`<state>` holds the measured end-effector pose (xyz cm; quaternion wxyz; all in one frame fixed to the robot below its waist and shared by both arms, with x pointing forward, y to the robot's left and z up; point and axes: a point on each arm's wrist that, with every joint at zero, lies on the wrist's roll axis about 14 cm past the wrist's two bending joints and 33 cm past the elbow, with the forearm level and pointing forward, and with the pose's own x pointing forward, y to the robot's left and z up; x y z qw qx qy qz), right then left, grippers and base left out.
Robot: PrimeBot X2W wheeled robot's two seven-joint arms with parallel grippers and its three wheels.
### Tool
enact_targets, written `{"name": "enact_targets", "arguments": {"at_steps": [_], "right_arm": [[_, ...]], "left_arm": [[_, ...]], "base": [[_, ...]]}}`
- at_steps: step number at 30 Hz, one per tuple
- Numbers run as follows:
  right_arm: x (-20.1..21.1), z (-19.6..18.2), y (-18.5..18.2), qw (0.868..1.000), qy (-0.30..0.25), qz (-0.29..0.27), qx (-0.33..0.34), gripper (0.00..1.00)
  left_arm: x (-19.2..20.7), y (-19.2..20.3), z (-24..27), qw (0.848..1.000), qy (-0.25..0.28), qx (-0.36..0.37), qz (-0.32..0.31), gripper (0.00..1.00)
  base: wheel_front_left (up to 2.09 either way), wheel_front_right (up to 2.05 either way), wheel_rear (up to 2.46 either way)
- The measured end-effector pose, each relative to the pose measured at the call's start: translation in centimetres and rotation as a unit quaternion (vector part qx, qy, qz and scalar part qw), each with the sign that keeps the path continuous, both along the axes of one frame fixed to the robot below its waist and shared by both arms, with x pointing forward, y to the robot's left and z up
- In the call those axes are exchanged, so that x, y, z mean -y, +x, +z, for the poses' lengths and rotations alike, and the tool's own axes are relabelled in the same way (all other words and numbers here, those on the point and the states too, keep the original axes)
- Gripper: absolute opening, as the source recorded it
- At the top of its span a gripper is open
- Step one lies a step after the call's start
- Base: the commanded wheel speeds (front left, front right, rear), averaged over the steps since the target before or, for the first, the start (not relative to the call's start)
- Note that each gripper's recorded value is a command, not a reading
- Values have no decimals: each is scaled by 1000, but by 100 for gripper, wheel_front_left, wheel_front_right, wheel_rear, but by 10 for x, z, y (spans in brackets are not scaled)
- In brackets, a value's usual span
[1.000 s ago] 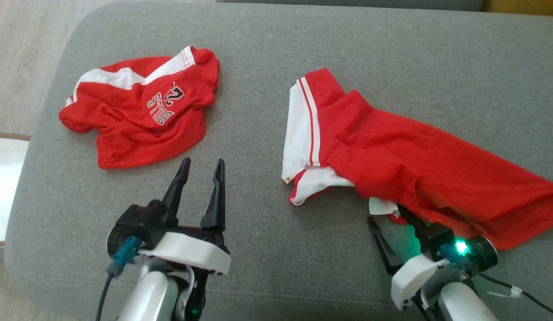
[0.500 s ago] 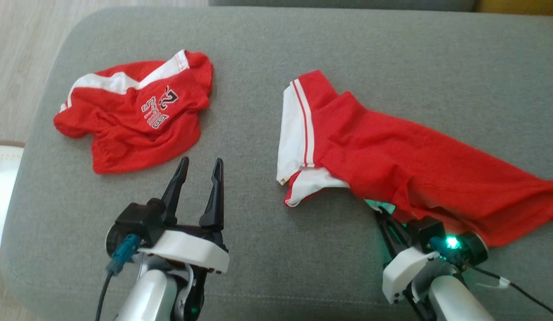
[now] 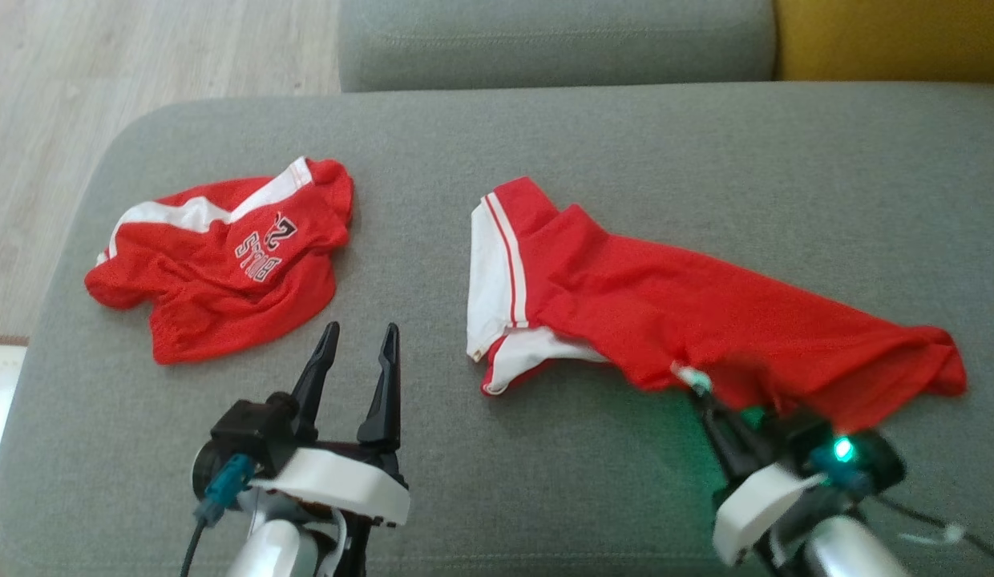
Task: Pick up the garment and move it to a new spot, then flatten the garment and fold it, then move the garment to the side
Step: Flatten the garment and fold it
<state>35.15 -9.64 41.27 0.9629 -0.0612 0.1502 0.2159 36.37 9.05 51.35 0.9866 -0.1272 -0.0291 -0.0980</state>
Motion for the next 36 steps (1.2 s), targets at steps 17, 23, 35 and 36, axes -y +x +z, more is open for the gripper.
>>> {"name": "enact_targets", "arguments": {"at_steps": [17, 23, 35, 36], "right_arm": [[99, 143, 130, 981, -76, -96, 152, 0], [118, 127, 174, 981, -122, -105, 113, 0], [160, 117, 277, 964, -195, -154, 90, 100], [160, 112, 281, 964, -198, -154, 87, 100]], "left_arm": [[-9, 8, -13, 1000, 0, -20, 13, 100], [-18, 21, -19, 999, 2, -28, 24, 100], [-42, 36, -42, 996, 3, -61, 58, 100], [-43, 37, -43, 996, 5, -64, 59, 100]], "base": [[0, 0, 0], [0, 0, 0], [0, 0, 0], [0, 0, 0]]}}
